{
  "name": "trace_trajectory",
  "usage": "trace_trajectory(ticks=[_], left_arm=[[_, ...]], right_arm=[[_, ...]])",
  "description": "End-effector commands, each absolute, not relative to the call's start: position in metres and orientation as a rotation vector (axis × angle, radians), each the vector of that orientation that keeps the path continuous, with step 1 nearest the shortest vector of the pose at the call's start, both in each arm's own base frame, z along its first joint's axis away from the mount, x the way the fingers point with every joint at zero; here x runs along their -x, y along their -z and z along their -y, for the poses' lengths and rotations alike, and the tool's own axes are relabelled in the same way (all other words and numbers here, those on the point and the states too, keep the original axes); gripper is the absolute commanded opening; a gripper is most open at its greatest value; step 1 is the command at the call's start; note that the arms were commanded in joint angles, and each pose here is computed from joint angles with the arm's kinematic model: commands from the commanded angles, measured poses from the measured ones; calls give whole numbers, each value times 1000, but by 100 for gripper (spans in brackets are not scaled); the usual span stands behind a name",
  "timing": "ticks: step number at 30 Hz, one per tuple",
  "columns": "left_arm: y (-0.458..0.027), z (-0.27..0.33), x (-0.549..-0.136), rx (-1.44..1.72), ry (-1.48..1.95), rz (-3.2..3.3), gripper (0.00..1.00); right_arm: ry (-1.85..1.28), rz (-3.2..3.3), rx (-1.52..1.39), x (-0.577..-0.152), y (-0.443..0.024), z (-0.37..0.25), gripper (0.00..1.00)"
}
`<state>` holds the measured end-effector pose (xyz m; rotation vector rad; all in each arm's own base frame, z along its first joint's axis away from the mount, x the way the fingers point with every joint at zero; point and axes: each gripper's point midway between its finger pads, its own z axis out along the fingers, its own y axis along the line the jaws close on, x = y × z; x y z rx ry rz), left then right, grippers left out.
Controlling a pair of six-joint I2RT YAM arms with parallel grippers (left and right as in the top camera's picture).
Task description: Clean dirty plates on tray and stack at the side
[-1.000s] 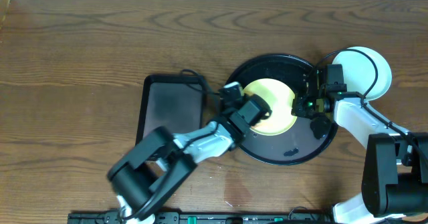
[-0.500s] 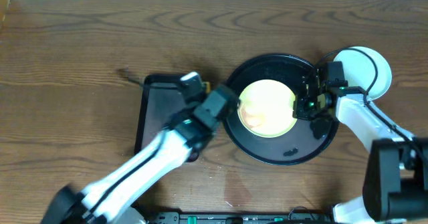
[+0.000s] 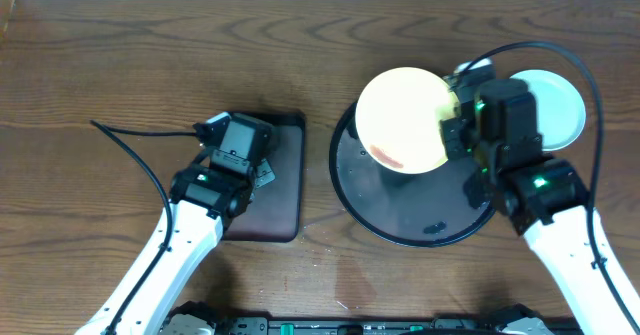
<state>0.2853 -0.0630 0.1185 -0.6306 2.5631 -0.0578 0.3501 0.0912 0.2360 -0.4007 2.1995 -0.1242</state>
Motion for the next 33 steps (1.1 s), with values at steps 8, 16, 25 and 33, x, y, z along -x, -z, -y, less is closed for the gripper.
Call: trace_trajectory(ticks=[8,16,25,33], left_arm=[[-110,62,-279,588,80,-2628,7],[-109,62,-278,589,76,-2634,7],[-110,62,-278,589,77,-2633,7],[-110,62,-278,589,76,-2633,7]], right_arm=[[794,-1925,603,-357,-293,-72,1],[860,-1833,631,-353,-312,-90,1],[858,-1859,638,-356,-302,-90,1],[937,-1828,680,-358,-308,-88,1]])
